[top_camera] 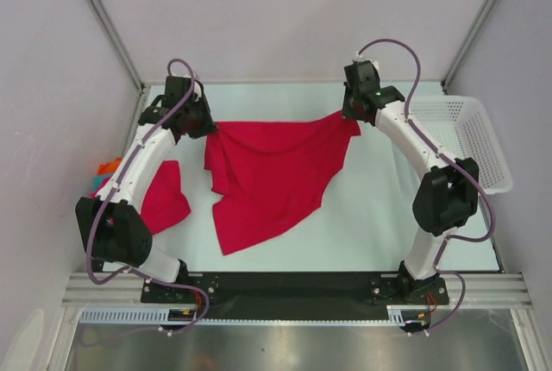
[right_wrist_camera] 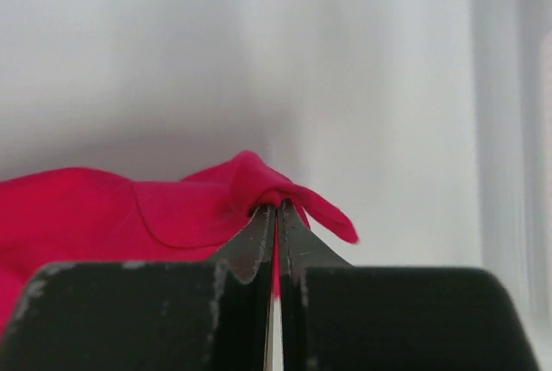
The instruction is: Fold and stack the t-shirts
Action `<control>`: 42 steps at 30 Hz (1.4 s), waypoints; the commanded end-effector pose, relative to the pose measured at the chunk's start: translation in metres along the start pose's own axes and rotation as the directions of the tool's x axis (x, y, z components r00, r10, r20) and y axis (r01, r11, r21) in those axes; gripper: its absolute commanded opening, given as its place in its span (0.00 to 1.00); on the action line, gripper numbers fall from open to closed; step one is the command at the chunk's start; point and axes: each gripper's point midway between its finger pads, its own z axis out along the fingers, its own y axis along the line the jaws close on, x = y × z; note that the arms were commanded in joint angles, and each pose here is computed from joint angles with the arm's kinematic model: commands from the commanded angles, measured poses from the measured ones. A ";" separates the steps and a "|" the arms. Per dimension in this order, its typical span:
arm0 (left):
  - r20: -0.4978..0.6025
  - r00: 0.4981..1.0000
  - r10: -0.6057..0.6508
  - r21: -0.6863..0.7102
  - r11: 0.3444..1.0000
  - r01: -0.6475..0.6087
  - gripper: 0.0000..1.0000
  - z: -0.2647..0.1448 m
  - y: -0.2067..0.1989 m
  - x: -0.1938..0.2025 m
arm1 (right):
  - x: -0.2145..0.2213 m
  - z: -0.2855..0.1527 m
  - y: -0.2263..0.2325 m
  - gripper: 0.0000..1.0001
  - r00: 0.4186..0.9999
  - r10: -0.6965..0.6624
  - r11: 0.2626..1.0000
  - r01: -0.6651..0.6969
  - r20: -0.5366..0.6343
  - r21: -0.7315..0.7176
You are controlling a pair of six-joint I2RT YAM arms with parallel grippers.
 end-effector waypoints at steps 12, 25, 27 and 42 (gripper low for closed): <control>0.052 0.999 0.009 0.035 0.999 -0.011 0.61 -0.016 0.016 0.006 | 0.036 -0.019 0.014 0.33 1.000 -0.008 0.999 0.007 -0.022 -0.046; -0.037 0.998 -0.056 -0.006 0.998 0.056 0.63 -0.004 0.045 0.076 | 0.192 -0.083 0.193 0.37 0.960 -0.227 0.881 0.130 -0.165 -0.455; -0.045 0.997 -0.060 -0.015 0.998 0.060 0.63 -0.001 0.046 0.078 | 0.209 -0.088 0.213 0.37 0.950 -0.241 0.852 0.109 -0.200 -0.512; -0.034 0.990 -0.133 -0.073 0.989 0.130 0.63 0.010 0.062 0.097 | 0.302 -0.098 0.285 0.36 0.881 -0.379 0.780 0.139 -0.284 -0.610</control>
